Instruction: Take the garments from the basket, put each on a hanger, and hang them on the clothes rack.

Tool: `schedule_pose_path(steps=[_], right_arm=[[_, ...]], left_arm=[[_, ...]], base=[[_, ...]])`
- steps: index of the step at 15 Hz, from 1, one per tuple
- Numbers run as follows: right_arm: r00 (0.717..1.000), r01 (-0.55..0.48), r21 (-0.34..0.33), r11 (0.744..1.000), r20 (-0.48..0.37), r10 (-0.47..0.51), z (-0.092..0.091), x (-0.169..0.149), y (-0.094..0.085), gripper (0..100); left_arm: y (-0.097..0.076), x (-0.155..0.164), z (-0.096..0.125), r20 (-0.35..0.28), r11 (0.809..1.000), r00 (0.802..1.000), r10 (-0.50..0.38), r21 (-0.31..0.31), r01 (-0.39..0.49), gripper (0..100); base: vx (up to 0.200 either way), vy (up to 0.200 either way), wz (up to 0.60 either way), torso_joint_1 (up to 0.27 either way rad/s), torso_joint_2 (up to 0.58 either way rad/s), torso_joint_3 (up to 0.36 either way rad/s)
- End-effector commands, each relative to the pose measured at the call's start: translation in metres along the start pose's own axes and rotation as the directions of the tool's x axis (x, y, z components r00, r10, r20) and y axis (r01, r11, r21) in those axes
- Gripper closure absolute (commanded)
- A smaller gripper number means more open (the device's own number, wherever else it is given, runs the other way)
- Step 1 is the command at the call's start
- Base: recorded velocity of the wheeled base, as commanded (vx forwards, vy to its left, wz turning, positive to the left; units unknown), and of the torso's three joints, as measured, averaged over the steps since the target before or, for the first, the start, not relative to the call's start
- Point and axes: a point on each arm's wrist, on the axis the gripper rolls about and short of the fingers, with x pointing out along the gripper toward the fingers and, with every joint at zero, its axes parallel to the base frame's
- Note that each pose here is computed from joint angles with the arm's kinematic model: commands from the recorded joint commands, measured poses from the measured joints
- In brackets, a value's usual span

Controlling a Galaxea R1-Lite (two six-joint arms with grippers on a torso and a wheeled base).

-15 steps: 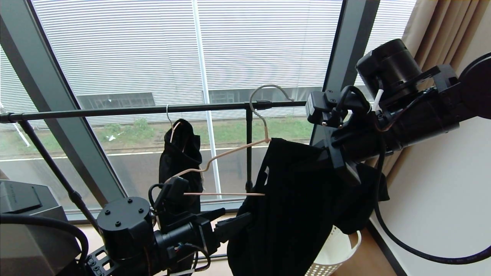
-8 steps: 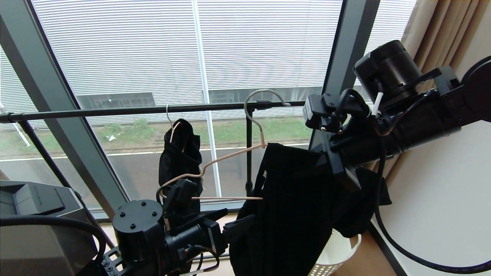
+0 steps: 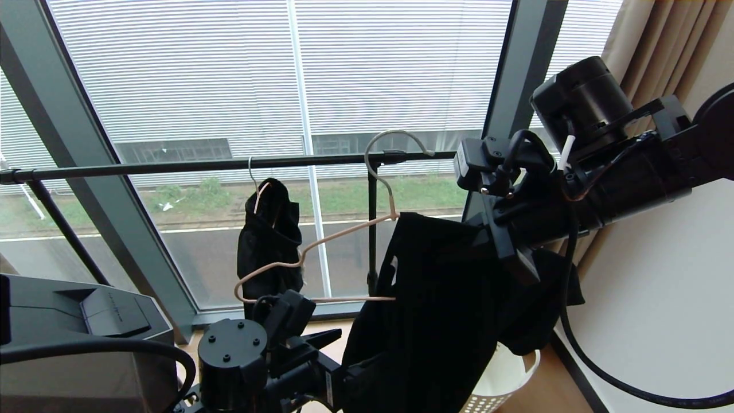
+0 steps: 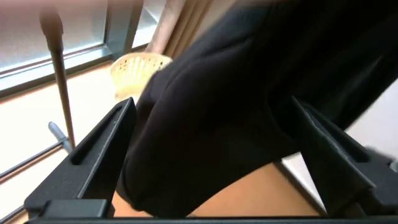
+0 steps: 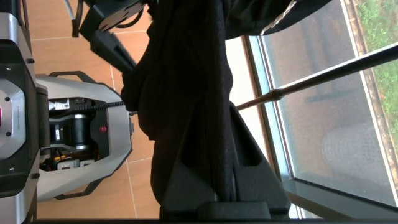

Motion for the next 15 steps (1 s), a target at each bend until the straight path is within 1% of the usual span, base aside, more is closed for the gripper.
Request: schedule_pose_path(steps=[1, 4, 5, 10, 12, 15], right_arm=[[1.000, 0.009, -0.003, 1.000, 0.007, -0.009, 0.001, -0.005, 0.001, 100], [1.000, 0.015, -0.008, 1.000, 0.014, -0.015, 0.002, -0.009, 0.003, 100], [1.000, 0.014, -0.007, 1.000, 0.013, -0.014, 0.002, -0.008, 0.003, 100], [1.000, 0.021, -0.008, 1.000, 0.015, -0.021, 0.002, -0.012, 0.003, 100], [0.999, 0.036, 0.004, 0.999, 0.014, -0.037, -0.001, -0.015, -0.001, 100], [0.999, 0.053, 0.036, 0.998, -0.008, -0.052, -0.012, -0.020, -0.004, 100]], left_arm=[[0.001, -0.001, -0.004, -0.018, 1.000, 1.000, 0.003, 0.004, -0.003, 0], [0.003, 0.003, -0.009, -0.036, 1.000, 0.999, 0.009, 0.005, -0.009, 0], [0.003, 0.003, -0.009, -0.037, 1.000, 0.999, 0.010, 0.004, -0.010, 100], [0.005, 0.003, -0.008, -0.034, 1.000, 0.999, 0.016, 0.002, -0.016, 100], [0.005, 0.002, -0.008, -0.033, 1.000, 0.999, 0.017, 0.004, -0.017, 100], [0.013, -0.001, -0.002, -0.010, 0.999, 0.999, 0.045, 0.002, -0.045, 100]], base=[[0.000, 0.000, 0.00, 0.000, 0.00, 0.000], [0.000, 0.000, 0.00, 0.000, 0.00, 0.000], [0.000, 0.000, 0.00, 0.000, 0.00, 0.000], [0.000, 0.000, 0.00, 0.000, 0.00, 0.000], [0.000, 0.000, 0.00, 0.000, 0.00, 0.000], [0.000, 0.000, 0.00, 0.000, 0.00, 0.000]])
